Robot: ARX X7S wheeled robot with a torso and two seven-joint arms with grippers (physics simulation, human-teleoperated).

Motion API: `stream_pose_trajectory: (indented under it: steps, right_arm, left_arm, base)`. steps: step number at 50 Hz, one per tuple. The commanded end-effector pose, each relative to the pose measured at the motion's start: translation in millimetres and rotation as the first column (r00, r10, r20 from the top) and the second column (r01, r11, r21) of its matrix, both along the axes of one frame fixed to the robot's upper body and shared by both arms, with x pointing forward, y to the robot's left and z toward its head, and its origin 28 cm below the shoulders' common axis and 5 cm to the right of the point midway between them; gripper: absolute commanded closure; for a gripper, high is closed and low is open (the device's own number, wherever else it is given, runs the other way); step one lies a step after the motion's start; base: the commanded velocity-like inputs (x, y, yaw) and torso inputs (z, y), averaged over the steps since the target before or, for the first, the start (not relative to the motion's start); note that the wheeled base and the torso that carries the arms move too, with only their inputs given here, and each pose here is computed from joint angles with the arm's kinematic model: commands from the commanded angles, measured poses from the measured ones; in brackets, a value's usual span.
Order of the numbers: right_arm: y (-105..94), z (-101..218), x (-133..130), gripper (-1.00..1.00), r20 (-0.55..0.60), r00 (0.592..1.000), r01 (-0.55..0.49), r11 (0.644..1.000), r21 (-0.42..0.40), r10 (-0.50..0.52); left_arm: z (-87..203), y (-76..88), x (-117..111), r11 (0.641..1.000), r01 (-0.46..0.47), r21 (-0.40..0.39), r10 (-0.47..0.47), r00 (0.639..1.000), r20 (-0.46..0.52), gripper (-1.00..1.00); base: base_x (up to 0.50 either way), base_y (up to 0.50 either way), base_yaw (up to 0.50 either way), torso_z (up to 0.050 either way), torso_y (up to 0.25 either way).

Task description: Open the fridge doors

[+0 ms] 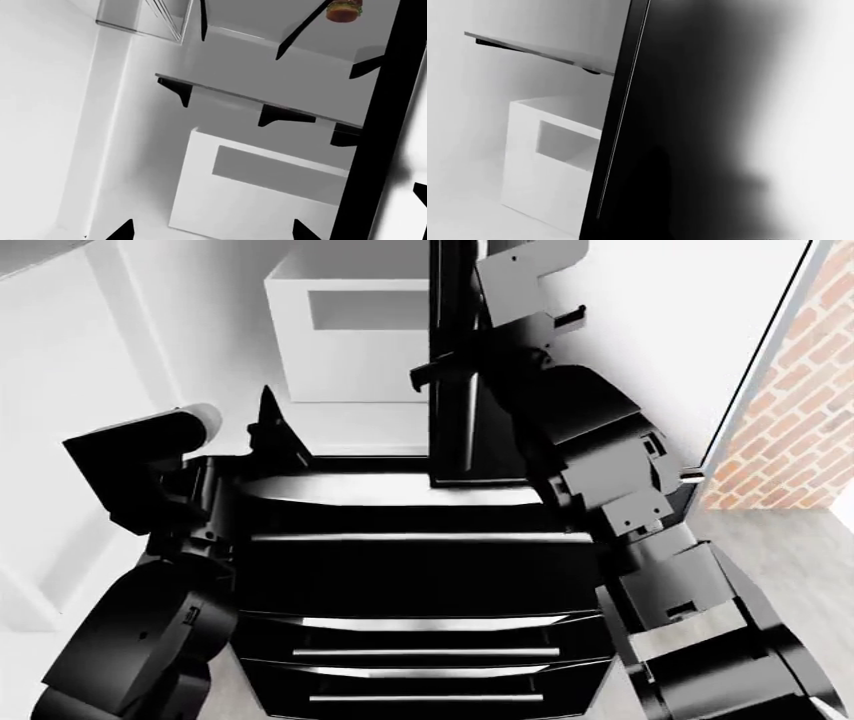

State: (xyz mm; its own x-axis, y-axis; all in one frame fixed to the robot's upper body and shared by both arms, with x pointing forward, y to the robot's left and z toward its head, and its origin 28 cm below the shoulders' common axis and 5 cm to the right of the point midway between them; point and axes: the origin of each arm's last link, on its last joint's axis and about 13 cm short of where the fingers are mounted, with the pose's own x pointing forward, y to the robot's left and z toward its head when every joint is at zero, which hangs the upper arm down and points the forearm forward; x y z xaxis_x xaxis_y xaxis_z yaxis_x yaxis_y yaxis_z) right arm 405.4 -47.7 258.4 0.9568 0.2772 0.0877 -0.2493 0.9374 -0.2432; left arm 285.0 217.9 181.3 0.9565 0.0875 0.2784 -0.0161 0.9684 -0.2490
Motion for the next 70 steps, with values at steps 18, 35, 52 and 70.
stream_pose_trajectory:
  steps: [18, 35, 52, 70]
  right_arm:
    - [-28.6, 18, -89, 1.0, 0.236, 0.96, 0.185, 0.974, -0.128, -0.151]
    - [-70.8, 78, -200, 1.0, 0.505, 0.843, 0.269, 0.958, -0.103, -0.183]
    - [-93.4, 114, -262, 1.0, 0.577, 0.771, 0.399, 0.91, -0.109, -0.27]
    - [-110.9, 137, -309, 1.0, 0.648, 0.683, 0.473, 0.88, -0.041, -0.337]
  left_arm:
    - [2, 1.4, 2, 1.0, -0.016, -0.007, 0.016, 1.0, 0.002, -1.0]
    - [5, 3.4, 4, 0.999, -0.027, -0.022, 0.027, 1.0, -0.007, -1.0]
    - [7, 0.3, -4, 1.0, -0.004, -0.009, 0.004, 1.0, 0.002, -1.0]
    - [11, 2.3, -9, 1.0, 0.001, -0.008, -0.001, 1.0, 0.007, -1.0]
  base:
    - [0.0, 0.0, 0.0, 0.0, 0.002]
    - [0.0, 0.0, 0.0, 0.002, 0.005]
    - [0.0, 0.0, 0.0, 0.003, 0.008]
    - [0.0, 0.0, 0.0, 0.002, 0.007]
